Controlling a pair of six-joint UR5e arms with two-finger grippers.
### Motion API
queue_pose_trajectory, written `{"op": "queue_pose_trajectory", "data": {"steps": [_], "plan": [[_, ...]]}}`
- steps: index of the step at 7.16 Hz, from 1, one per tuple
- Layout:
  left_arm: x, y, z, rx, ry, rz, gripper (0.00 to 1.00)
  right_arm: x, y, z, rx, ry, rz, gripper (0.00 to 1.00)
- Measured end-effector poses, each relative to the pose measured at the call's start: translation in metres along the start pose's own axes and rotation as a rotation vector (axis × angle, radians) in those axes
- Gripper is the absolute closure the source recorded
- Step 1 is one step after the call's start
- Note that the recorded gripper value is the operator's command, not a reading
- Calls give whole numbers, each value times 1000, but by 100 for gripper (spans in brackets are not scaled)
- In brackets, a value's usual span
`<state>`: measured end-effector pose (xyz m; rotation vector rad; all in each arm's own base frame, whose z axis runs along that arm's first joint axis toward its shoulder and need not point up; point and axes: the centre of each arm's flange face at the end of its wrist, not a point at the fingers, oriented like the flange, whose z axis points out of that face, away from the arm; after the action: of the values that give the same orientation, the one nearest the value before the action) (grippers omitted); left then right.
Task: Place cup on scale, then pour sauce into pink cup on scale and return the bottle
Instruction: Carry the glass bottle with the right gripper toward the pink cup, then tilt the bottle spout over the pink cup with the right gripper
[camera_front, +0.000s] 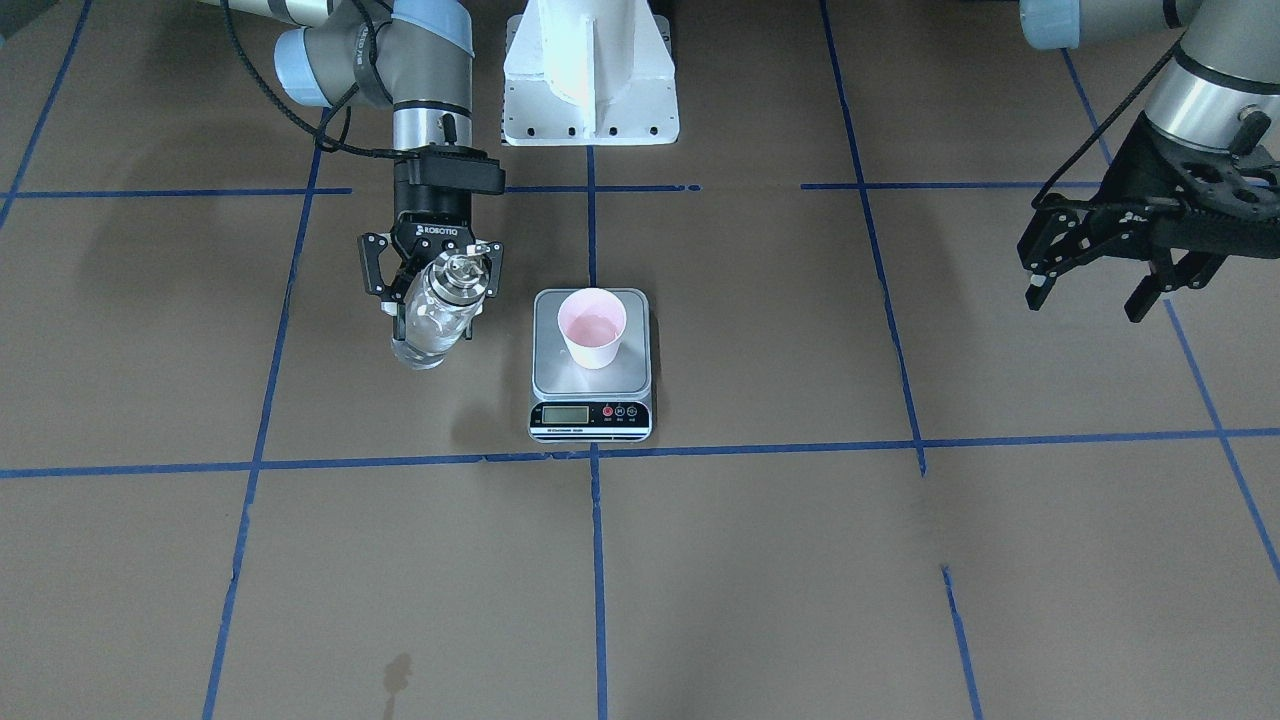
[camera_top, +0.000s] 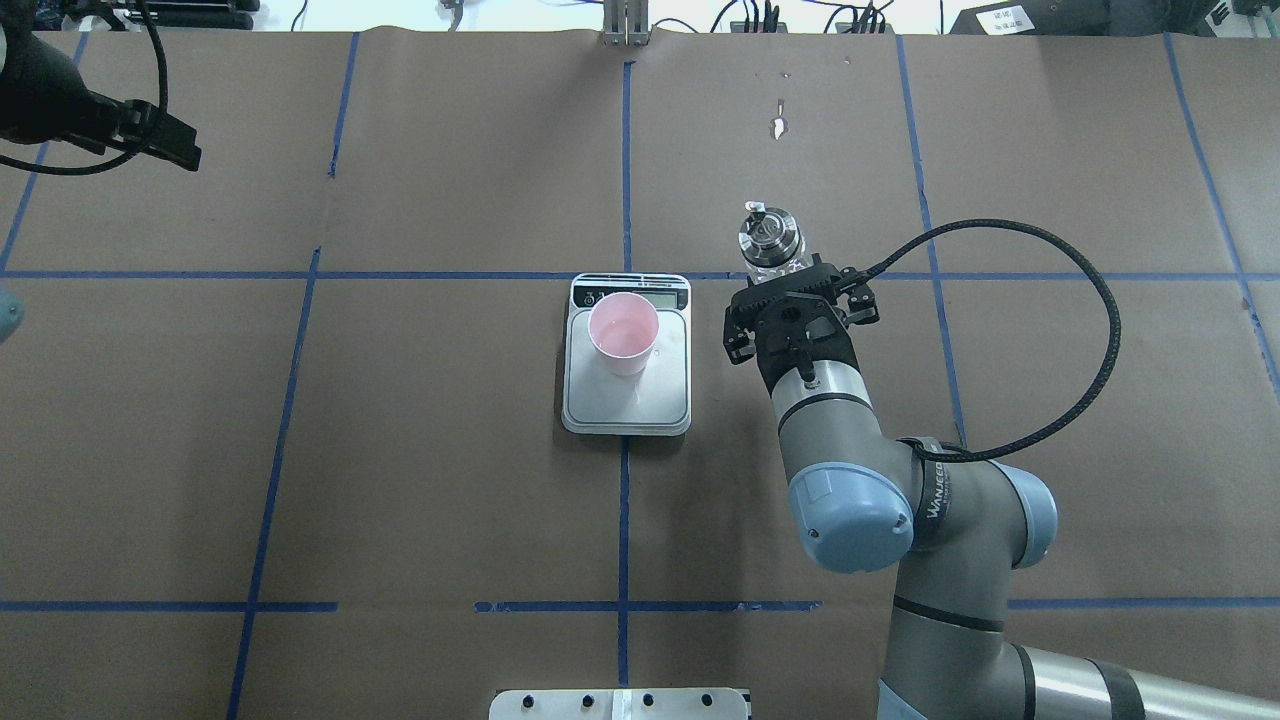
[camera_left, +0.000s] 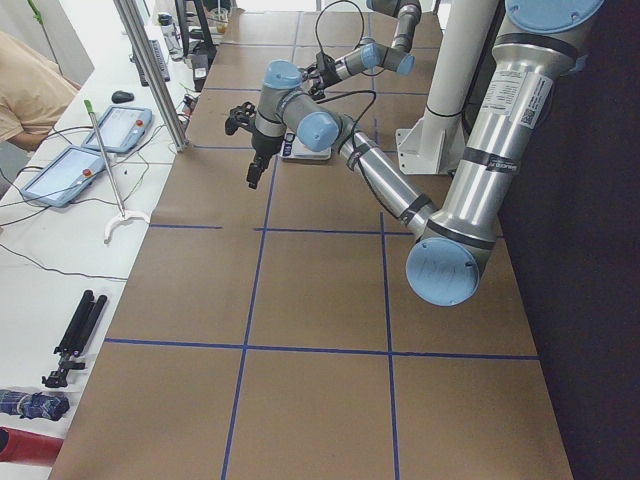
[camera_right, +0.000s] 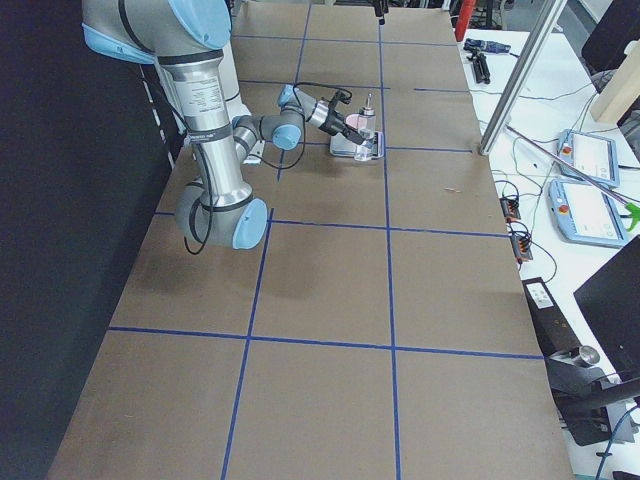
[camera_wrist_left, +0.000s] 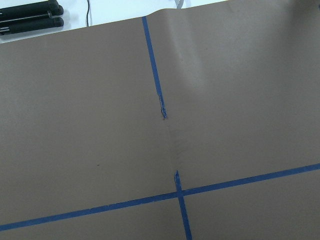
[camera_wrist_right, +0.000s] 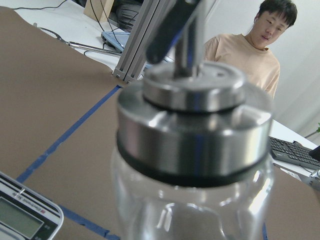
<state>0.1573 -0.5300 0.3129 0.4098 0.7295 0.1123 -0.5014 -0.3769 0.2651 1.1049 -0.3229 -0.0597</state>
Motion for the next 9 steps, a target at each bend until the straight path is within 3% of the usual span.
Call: {"op": "queue_pose_trajectory", "data": {"steps": [3, 5, 9], "plan": [[-38, 12, -8, -4, -27, 89, 9, -16, -13, 1, -54, 82, -240, 100], [-44, 15, -11, -1, -31, 96, 9, -28, -14, 8, -66, 132, -337, 100], [-45, 15, -11, -3, -32, 94, 9, -53, -11, 28, -26, 241, -507, 100]]}}
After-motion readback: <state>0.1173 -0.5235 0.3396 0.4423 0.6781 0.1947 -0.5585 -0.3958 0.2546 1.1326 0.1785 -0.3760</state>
